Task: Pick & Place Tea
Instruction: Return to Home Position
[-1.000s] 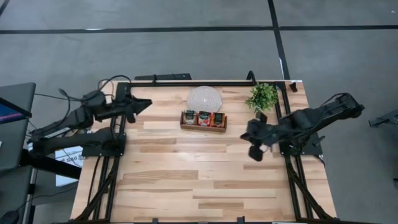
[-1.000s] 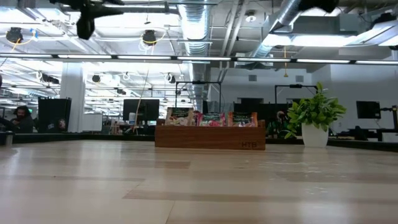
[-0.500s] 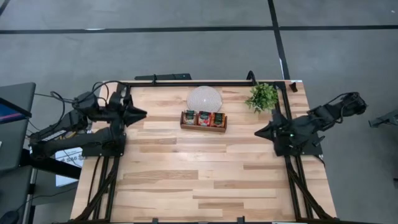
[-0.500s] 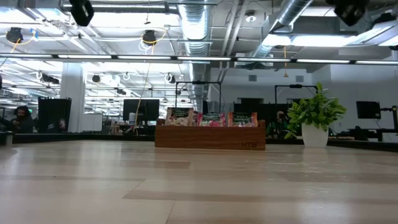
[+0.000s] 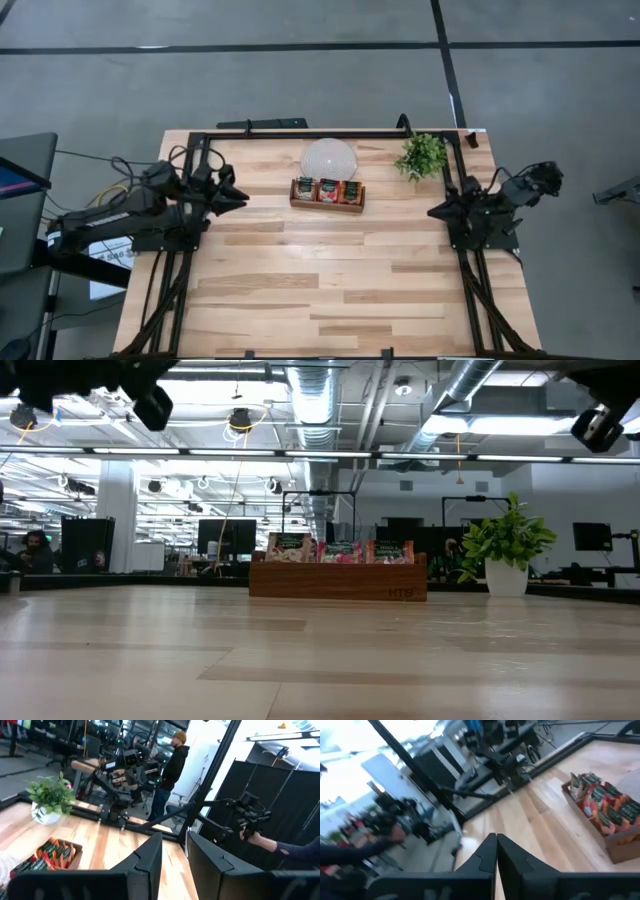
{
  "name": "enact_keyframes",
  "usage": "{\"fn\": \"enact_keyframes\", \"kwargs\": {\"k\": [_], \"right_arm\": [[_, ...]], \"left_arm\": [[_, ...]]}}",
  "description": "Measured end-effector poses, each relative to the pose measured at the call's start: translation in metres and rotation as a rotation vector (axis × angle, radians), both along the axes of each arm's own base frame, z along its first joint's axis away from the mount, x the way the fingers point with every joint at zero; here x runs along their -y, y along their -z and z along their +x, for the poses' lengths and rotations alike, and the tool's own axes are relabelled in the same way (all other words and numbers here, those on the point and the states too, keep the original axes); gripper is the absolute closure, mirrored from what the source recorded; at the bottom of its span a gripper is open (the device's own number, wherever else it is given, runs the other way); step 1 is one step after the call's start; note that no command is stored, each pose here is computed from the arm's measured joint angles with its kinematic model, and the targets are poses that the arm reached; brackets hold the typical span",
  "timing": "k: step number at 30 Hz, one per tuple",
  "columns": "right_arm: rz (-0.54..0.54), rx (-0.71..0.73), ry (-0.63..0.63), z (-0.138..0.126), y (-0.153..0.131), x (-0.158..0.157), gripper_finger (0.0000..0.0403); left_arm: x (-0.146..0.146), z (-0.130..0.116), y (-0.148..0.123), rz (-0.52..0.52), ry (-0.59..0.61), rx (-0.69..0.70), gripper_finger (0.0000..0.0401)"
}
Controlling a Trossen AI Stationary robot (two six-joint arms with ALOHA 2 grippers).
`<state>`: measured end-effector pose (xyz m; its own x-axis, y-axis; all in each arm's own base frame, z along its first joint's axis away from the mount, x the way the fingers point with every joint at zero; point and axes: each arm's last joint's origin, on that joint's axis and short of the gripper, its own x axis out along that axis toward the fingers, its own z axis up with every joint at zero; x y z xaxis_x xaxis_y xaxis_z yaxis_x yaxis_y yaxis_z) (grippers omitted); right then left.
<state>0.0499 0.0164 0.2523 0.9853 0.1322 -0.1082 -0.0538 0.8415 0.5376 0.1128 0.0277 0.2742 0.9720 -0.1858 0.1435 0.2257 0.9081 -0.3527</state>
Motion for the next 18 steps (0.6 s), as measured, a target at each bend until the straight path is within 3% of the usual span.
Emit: {"fn": "enact_keyframes", "kwargs": {"k": [6,10,14,18], "right_arm": [[0.058,0.033,0.024,-0.003,-0.004,0.003,0.0399],[0.051,0.021,0.027,-0.002,-0.003,0.002,0.0399],[0.026,0.048,0.016,-0.002,-0.006,0.001,0.0399],[0.004,0.092,0.012,-0.002,-0.010,0.001,0.0399]], "left_arm": [[0.000,0.003,0.020,0.003,0.005,0.037,0.0318],[0.002,0.011,0.031,-0.079,-0.016,-0.020,0.0318],[0.013,0.014,0.026,-0.103,0.074,0.018,0.0318],[0.024,0.012,0.027,-0.058,0.134,0.022,0.0318]]}}
